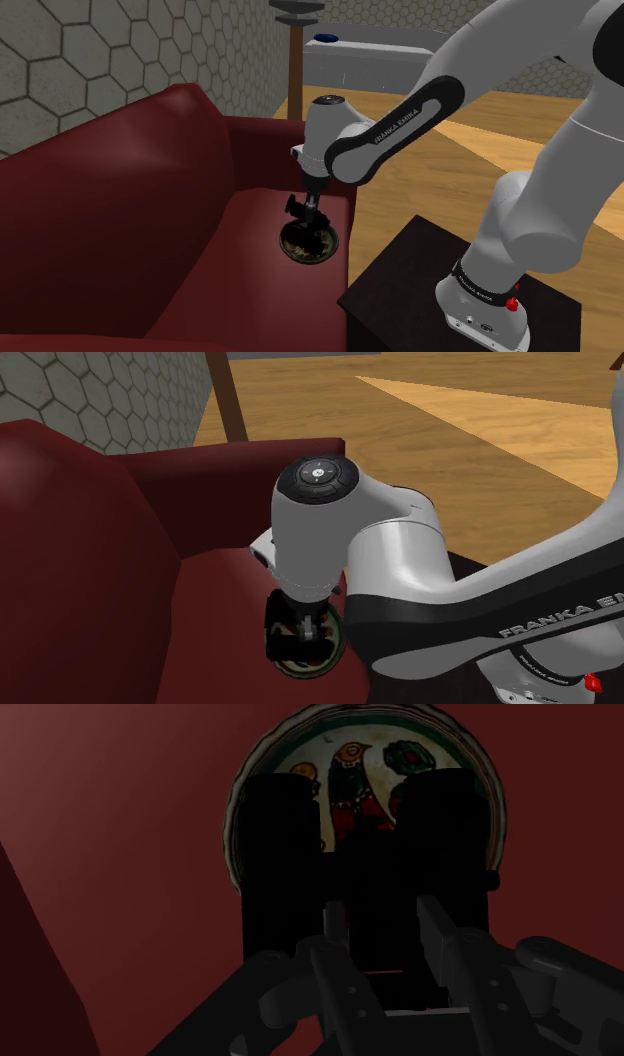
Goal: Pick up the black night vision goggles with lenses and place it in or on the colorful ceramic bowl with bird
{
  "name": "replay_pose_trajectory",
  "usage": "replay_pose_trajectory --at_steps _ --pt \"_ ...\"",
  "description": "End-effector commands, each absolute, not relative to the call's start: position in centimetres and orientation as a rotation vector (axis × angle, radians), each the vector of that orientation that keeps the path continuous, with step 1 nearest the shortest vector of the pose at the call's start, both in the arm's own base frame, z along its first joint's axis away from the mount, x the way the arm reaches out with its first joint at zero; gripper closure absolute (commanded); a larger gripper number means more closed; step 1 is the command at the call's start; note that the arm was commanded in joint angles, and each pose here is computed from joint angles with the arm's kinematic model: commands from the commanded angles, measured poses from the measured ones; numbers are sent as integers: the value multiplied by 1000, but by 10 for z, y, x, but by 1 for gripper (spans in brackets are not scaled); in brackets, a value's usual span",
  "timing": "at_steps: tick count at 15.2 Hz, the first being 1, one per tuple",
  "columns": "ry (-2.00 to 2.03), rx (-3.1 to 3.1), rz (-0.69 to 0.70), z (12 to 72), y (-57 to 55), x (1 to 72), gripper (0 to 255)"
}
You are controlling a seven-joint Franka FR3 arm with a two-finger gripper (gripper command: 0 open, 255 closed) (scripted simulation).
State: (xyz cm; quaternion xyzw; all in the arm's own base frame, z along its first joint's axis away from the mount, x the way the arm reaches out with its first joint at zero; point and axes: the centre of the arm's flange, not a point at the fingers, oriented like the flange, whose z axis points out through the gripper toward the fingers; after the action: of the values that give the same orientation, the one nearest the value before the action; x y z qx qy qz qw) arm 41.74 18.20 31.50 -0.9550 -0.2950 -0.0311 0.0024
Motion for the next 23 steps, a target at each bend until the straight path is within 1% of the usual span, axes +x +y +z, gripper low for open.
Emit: replay_pose_trajectory --at_steps 1,2,10,11,16,20,23 --pt "-925 -2995 -100 304 182 418 255" --pt "-925 -2995 -100 296 182 418 255" --pt "-925 -2995 -100 296 182 418 255" --pt "-925 -2995 -100 295 181 417 0" --pt "-925 -2995 -100 296 182 418 0" --pt "-925 -2995 -100 346 180 415 0" --pt "-925 -2995 -100 346 180 415 0"
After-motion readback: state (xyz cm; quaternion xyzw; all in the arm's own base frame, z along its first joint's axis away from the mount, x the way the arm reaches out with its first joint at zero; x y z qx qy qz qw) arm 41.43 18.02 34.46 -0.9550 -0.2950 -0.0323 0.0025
